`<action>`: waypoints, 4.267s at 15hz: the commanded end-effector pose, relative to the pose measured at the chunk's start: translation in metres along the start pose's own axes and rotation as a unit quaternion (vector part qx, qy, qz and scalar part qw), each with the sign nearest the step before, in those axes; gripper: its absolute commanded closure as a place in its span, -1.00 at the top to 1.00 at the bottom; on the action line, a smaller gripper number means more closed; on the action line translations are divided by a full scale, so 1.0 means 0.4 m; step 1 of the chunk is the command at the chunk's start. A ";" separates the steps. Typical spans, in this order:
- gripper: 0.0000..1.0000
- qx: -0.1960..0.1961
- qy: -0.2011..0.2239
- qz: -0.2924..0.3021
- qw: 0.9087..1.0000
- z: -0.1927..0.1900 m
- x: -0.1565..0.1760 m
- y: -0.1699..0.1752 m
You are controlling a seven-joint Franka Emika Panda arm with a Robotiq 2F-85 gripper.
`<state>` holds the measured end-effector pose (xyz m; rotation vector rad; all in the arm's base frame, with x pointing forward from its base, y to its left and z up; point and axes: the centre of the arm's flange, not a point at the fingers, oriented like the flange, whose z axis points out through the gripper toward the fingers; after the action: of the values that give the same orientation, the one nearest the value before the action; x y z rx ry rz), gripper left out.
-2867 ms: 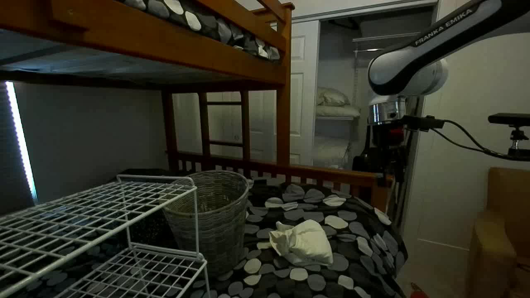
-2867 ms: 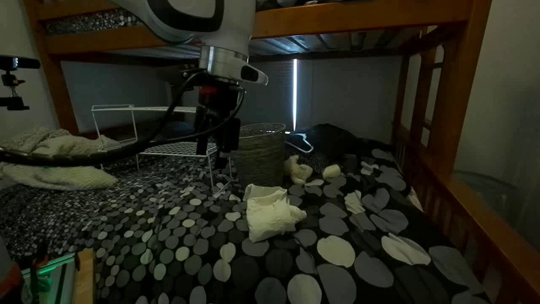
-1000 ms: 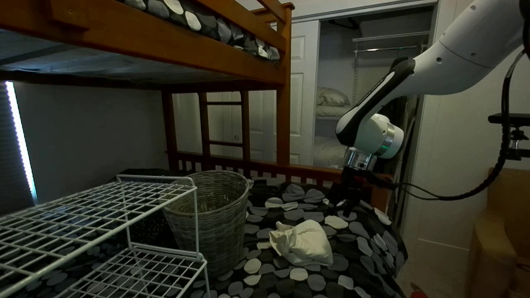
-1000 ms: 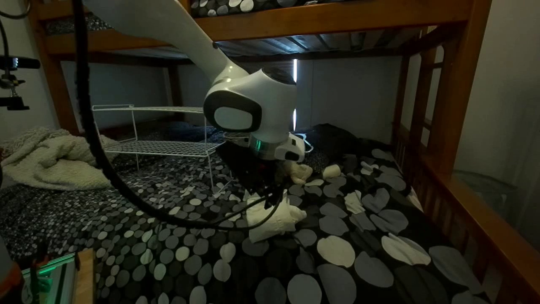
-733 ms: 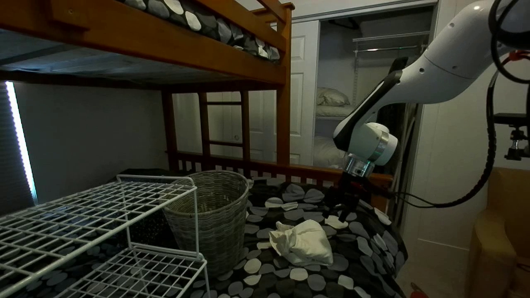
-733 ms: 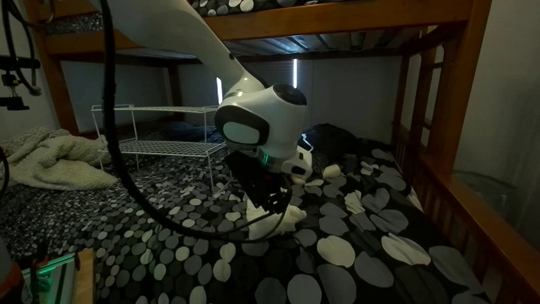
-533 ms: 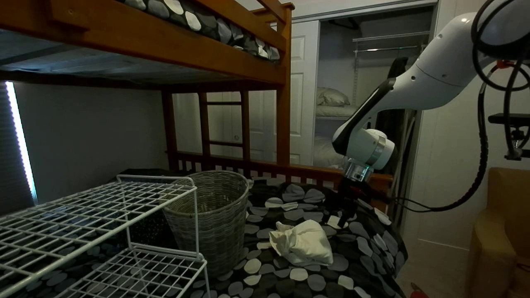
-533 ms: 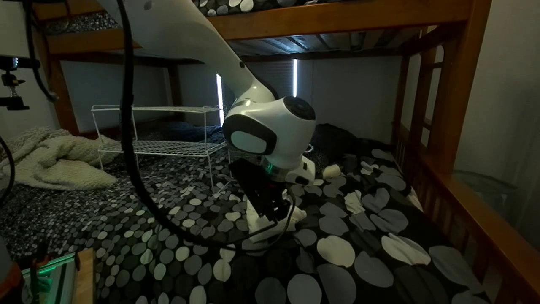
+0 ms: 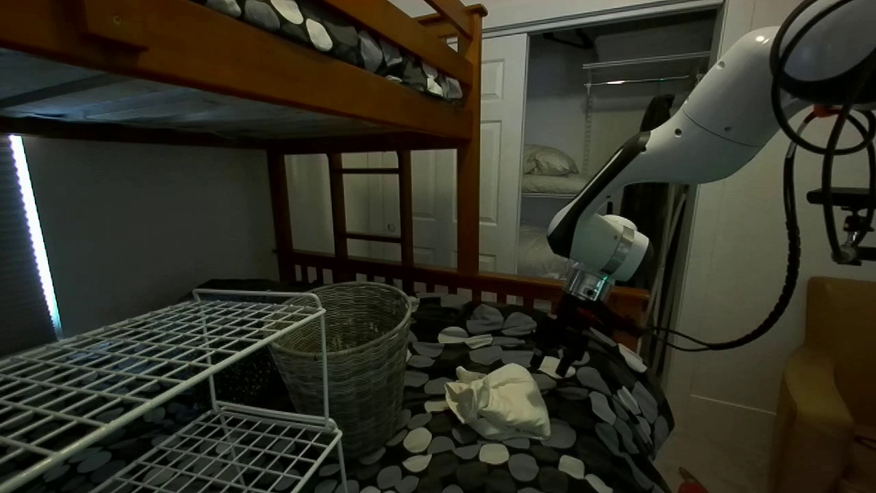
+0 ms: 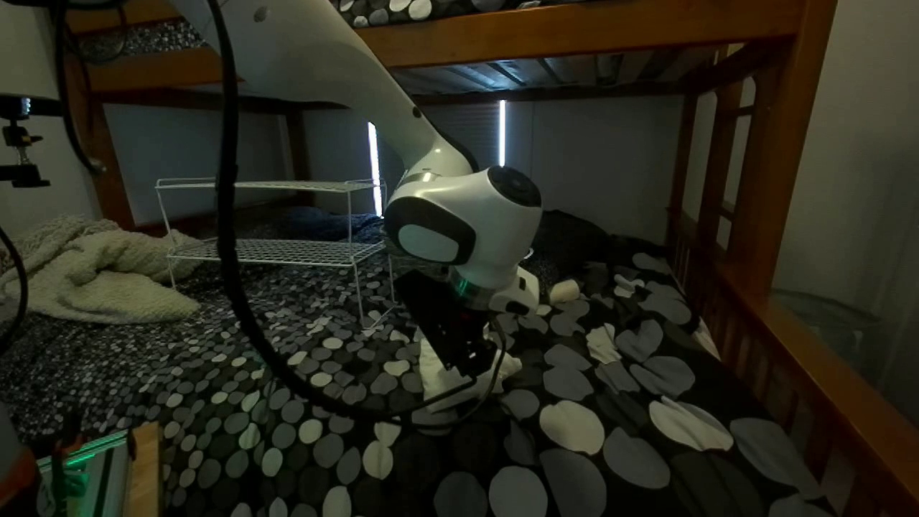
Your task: Put the towel inside the silver bucket
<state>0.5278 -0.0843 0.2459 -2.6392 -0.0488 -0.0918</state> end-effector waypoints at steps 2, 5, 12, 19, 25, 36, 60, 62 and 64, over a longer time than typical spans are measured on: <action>1.00 -0.002 0.010 0.016 1.000 0.063 0.041 0.070; 1.00 0.010 0.019 0.026 0.999 0.102 0.062 0.103; 1.00 0.063 0.033 0.015 0.997 0.191 0.120 0.152; 1.00 0.158 0.010 0.007 0.987 0.269 0.153 0.154; 0.50 0.173 -0.008 -0.004 0.985 0.317 0.190 0.140; -0.98 0.144 0.001 -0.005 0.990 0.258 0.182 0.068; -0.93 -0.084 0.269 -0.256 0.925 -0.188 0.151 -0.425; -0.72 -0.084 0.258 -0.247 0.930 -0.185 0.197 -0.420; -0.72 -0.082 0.262 -0.253 0.928 -0.195 0.194 -0.436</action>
<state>0.5920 0.0326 0.4032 -2.6052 -0.5582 -1.0059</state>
